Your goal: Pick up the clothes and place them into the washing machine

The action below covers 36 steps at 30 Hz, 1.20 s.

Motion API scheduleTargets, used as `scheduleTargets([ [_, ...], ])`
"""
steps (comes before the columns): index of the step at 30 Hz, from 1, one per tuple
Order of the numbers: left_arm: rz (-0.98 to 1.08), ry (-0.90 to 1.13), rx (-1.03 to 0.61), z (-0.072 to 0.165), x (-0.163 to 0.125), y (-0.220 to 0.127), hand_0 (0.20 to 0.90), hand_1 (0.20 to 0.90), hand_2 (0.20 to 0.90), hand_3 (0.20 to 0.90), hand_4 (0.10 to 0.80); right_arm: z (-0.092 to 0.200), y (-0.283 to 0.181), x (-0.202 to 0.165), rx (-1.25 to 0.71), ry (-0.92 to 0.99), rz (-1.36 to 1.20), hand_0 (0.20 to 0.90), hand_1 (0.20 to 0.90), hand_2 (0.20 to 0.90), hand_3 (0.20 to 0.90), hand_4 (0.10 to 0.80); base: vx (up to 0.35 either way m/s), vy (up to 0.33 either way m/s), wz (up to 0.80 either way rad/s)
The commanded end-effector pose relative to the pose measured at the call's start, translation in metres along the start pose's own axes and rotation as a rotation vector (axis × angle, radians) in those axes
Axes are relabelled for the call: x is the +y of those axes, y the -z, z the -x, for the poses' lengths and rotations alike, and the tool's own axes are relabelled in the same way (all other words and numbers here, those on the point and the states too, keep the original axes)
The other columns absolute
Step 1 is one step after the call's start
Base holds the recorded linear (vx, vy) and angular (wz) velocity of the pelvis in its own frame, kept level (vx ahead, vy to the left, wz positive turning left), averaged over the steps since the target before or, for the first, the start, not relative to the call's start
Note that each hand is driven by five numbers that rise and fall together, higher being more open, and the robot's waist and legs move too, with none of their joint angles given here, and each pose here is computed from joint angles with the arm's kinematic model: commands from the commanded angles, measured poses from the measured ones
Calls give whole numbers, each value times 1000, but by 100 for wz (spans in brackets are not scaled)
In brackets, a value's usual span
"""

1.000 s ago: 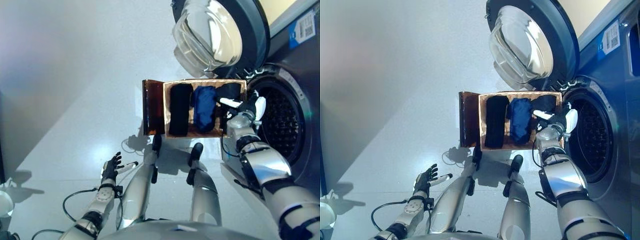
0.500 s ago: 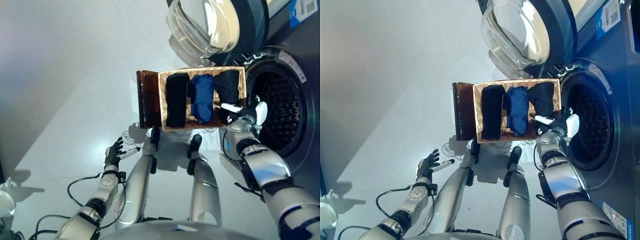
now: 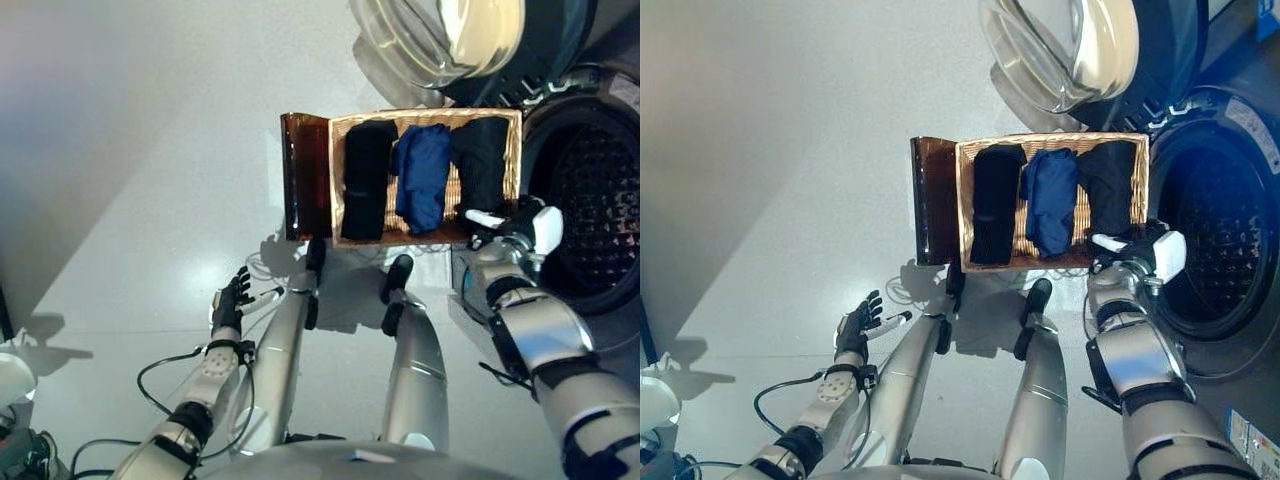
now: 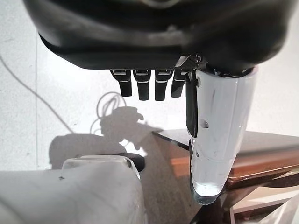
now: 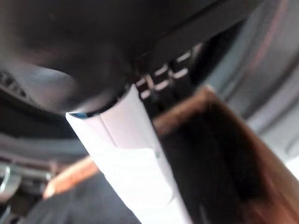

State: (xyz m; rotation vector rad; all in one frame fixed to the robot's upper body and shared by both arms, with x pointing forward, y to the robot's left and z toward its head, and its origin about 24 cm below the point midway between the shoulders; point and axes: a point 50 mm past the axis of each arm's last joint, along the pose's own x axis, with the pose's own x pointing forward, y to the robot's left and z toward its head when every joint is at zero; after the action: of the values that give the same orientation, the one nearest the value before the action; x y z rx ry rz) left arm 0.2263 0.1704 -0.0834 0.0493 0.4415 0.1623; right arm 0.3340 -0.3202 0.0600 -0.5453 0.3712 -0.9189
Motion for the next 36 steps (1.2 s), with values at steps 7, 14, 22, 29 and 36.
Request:
scheduleTargets([
  [7, -36, -35, -11, 15, 10, 14, 900, 900, 900, 900, 800, -28, -28, -49, -118, 157, 93, 387, 387, 387, 387, 433, 27, 25, 6],
  [14, -48, -29, -34, 10, 7, 7, 900, 900, 900, 900, 800, -25, -28, -43, -122, 141, 83, 900, 900, 900, 900, 800, 36, 0, 3],
  [22, -54, -43, -11, 12, 12, 12, 900, 900, 900, 900, 800, -23, -22, -40, -104, 137, 99, 900, 900, 900, 900, 800, 7, 11, 9],
  [29, -64, -46, 0, 15, 17, 16, 900, 900, 900, 900, 800, -24, -26, -41, -124, 146, 113, 900, 900, 900, 900, 800, -9, -16, 1],
  [36, -68, -65, 22, 15, 22, 20, 900, 900, 900, 900, 800, -21, -32, -36, -152, 135, 108, 900, 900, 900, 900, 800, 5, -25, 6],
])
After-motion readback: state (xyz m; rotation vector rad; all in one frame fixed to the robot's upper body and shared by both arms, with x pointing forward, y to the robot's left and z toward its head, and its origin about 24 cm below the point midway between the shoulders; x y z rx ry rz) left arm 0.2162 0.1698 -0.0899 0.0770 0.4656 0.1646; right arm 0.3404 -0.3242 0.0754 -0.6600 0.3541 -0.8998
